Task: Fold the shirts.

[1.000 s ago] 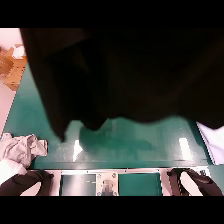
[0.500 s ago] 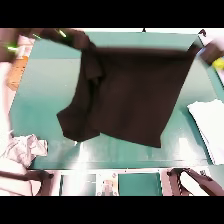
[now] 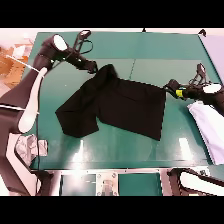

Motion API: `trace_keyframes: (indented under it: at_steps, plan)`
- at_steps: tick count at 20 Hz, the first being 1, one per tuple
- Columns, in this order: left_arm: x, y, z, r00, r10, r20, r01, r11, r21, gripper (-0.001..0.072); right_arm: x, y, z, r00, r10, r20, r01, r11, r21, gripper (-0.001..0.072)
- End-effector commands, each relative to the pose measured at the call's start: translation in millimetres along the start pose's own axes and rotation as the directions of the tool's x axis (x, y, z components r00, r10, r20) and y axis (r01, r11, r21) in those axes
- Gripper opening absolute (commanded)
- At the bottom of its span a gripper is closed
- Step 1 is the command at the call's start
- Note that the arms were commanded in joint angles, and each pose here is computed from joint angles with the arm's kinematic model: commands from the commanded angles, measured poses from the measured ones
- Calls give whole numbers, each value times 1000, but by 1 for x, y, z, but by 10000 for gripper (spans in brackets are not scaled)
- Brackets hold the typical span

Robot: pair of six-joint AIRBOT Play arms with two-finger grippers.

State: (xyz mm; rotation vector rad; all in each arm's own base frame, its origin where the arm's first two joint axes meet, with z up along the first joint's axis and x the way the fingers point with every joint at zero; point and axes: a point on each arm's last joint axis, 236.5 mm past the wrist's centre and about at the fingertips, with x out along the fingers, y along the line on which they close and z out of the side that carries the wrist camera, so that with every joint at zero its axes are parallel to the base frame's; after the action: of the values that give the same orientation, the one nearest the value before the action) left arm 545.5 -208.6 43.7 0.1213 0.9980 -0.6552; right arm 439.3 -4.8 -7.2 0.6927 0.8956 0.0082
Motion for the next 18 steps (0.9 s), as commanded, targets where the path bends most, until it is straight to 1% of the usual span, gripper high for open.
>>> trace_keyframes:
  at_steps: [1,2,4,8,10,12,14,18]
  plan:
    - [-59,58,-27,970,208,-125,-213,977,-25,610,-36,-17,-26,986,-6,-167,7,1000,1,330]
    - [-73,70,-37,960,232,-155,-242,969,-47,610,-49,-25,-41,976,-16,-219,18,1000,7,330]
    - [-94,85,-68,946,224,-236,-253,962,-101,610,-69,-43,-85,946,-37,-323,53,998,42,330]
    - [-110,114,-158,892,135,-431,-259,934,-244,611,-86,-75,-160,919,-56,-391,138,973,187,329]
    - [-114,126,-196,868,83,-490,-262,914,-311,611,-89,-86,-191,908,-56,-416,174,952,252,331]
    - [-116,137,-224,858,31,-513,-257,890,-376,611,-87,-93,-221,886,-45,-462,196,938,285,331]
    - [-115,140,-237,867,-14,-499,-229,876,-423,611,-80,-98,-239,880,-38,-473,208,927,313,331]
    - [-114,136,-234,891,-66,-449,-166,873,-458,611,-59,-92,-241,916,33,-400,127,922,366,330]
